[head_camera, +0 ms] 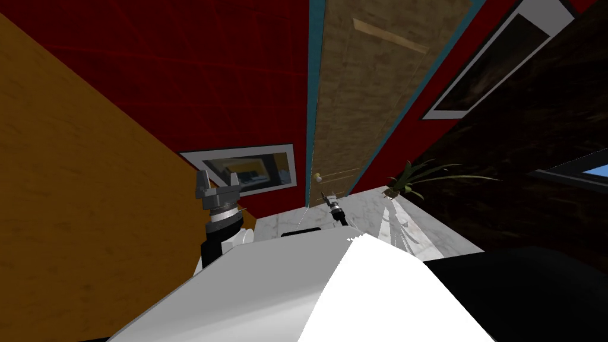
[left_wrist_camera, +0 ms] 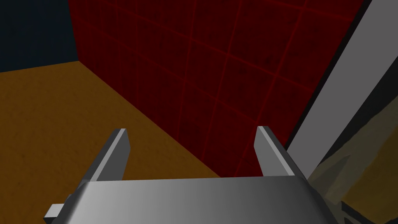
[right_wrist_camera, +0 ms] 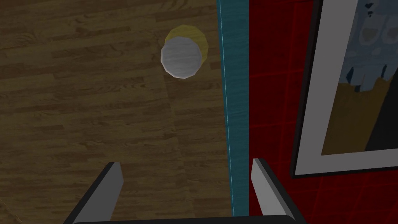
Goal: Pull the door open
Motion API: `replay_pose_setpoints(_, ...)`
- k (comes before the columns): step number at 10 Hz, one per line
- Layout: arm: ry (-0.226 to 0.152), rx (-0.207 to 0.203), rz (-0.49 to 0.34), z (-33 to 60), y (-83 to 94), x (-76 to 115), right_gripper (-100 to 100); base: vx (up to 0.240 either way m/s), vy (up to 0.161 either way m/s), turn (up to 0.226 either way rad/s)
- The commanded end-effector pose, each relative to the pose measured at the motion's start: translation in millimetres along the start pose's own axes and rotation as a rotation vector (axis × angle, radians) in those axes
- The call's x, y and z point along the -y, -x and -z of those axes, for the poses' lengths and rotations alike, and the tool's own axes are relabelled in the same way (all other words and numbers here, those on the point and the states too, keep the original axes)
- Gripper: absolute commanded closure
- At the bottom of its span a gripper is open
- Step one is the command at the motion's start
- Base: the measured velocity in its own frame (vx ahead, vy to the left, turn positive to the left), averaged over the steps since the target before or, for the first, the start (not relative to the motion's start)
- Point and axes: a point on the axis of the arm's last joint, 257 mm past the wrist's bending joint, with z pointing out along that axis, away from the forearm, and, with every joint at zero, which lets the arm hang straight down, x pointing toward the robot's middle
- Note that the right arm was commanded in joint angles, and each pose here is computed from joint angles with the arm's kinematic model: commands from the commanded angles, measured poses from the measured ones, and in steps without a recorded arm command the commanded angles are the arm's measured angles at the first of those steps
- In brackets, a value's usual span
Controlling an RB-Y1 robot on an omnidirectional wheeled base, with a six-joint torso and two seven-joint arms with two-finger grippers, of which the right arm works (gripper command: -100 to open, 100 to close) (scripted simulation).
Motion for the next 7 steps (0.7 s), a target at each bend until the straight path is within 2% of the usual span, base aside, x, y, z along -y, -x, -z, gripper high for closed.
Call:
replay_pose_setpoints(1, 0.002, -0.022, 0.040, 2.0, -10.2, 0.8, -100, 0.156, -0.016, 0.063)
replay_pose_setpoints(5, 0.008, -0.064, 0.111, 6.8, -29.6, 2.4, -100, 0.142, -0.021, 0.051)
replay_pose_setpoints(6, 0.007, -0.058, 0.097, 6.0, -26.9, 2.4, -100, 0.060, -0.014, 0.012)
replay_pose_setpoints(7, 0.002, -0.060, 0.103, 8.0, -28.3, 5.6, -100, 0.018, 0.056, 0.212)
